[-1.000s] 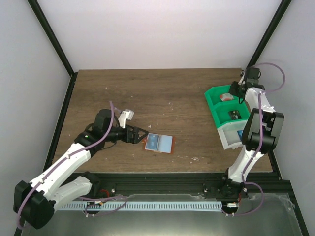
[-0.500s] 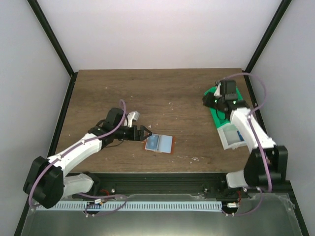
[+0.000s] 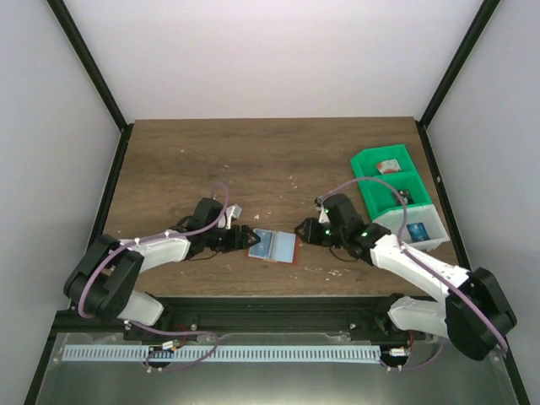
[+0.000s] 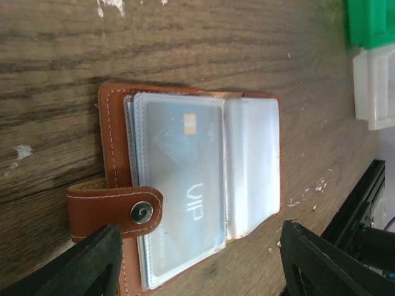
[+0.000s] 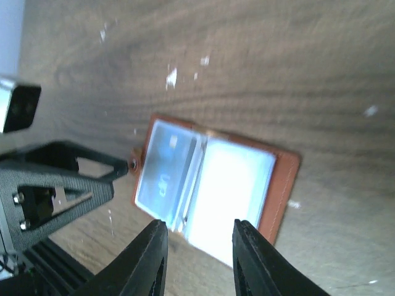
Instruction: Take the credit cards out of the card holder
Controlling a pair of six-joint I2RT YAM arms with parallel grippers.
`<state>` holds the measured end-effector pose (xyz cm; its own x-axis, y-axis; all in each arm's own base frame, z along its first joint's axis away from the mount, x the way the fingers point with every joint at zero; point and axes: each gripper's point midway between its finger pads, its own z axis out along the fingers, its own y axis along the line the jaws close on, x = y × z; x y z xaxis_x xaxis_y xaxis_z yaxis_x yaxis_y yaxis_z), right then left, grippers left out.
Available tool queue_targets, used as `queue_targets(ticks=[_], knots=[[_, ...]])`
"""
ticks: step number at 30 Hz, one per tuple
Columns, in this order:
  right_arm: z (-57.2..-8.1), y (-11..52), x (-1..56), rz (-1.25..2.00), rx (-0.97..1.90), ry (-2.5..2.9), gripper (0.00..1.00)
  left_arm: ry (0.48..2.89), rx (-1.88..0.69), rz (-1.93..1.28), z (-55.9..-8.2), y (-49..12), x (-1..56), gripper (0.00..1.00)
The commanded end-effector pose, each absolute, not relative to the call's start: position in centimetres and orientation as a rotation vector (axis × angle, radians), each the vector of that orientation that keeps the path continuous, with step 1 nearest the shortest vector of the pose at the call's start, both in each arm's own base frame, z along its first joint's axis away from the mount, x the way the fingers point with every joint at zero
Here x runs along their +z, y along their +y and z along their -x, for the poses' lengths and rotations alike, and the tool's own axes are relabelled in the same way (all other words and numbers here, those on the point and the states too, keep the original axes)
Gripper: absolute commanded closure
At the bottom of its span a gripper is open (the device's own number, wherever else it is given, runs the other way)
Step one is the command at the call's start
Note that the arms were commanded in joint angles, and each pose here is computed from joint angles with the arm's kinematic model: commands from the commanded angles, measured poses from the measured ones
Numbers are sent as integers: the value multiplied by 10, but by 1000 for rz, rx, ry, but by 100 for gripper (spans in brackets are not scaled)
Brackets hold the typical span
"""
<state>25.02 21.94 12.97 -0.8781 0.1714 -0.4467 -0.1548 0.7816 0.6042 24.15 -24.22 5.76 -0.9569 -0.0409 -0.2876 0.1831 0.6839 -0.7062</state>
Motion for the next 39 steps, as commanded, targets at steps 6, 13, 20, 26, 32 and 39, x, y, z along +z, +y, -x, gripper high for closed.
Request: queue_targets(ticks=[6, 13, 20, 26, 32, 39], knots=[[-219, 283, 104, 89, 1050, 2525, 68, 2598, -1297, -116, -228, -264, 45, 36], [-212, 293, 78, 127, 1048, 2581, 68, 2575, -1378, -94, -212, -274, 57, 47], [-212, 300, 67, 140, 1075, 2588, 74, 2474, -1417, -67, -220, -276, 94, 51], [-220, 307, 60, 148, 1047, 2599, 76, 2425, -1443, -62, -228, -280, 102, 56], [-225, 304, 41, 138, 977, 2632, 76, 2448, -1498, -32, -230, -282, 80, 60], [-219, 293, 16, 116, 902, 2692, 85, 2480, -1511, -4, -236, -282, 61, 60]])
